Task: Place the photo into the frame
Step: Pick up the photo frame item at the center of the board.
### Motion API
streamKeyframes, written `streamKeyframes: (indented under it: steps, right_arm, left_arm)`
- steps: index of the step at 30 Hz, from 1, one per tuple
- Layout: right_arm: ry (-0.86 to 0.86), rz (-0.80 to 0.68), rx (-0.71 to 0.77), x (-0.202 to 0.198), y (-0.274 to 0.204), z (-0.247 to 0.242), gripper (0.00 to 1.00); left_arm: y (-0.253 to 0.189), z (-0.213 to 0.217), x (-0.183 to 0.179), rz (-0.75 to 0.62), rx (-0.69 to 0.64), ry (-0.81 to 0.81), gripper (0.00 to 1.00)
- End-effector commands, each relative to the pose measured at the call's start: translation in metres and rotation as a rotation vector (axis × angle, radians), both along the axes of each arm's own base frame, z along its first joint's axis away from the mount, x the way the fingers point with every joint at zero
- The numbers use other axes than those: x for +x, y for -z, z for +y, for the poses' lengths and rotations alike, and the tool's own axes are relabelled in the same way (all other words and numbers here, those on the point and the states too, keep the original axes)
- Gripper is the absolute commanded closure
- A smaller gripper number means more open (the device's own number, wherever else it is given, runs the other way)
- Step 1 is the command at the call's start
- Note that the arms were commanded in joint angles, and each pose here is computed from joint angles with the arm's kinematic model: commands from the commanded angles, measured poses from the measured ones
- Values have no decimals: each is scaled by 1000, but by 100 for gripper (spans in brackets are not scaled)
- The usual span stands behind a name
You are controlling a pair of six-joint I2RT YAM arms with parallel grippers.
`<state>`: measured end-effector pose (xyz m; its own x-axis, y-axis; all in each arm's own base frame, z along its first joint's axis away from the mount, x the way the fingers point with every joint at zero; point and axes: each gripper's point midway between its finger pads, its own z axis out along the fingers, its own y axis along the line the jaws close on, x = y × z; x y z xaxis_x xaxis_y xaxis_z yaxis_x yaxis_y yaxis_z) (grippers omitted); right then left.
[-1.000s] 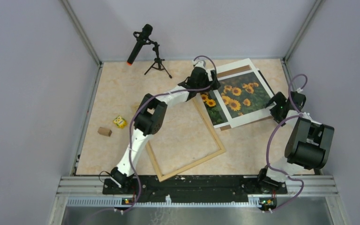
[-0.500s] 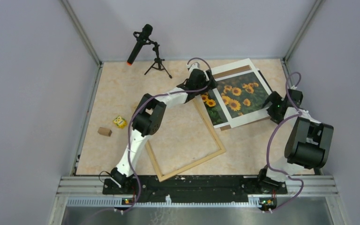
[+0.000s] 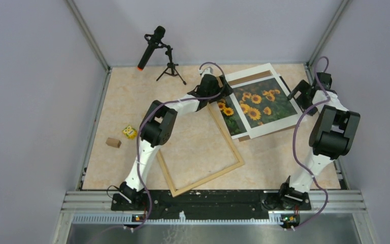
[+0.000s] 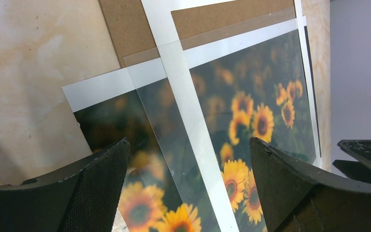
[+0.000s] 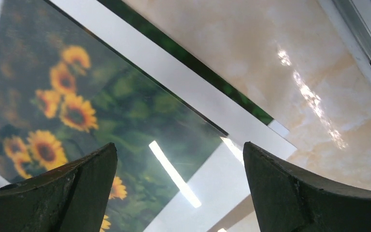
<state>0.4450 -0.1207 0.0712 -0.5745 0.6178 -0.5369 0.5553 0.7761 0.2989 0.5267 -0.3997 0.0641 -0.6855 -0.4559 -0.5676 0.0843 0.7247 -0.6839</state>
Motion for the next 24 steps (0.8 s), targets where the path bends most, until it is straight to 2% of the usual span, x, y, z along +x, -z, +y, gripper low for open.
streamKeyframes:
  steps: [1,8,14,24]
  right_arm:
    - [89,94,-41,-22,9,-25,1]
    - [189,166,-38,-61,36,-51,1]
    - [154,187,3,-64,53,-42,1]
    - [51,74,214,-68,50,29,1]
  left_arm:
    - [52,24,-15,131,95,-12,2]
    - [56,23,-14,130,111,2,2]
    - [60,22,-15,148,102,-2,2]
    - [61,23,-15,144,110,1,2]
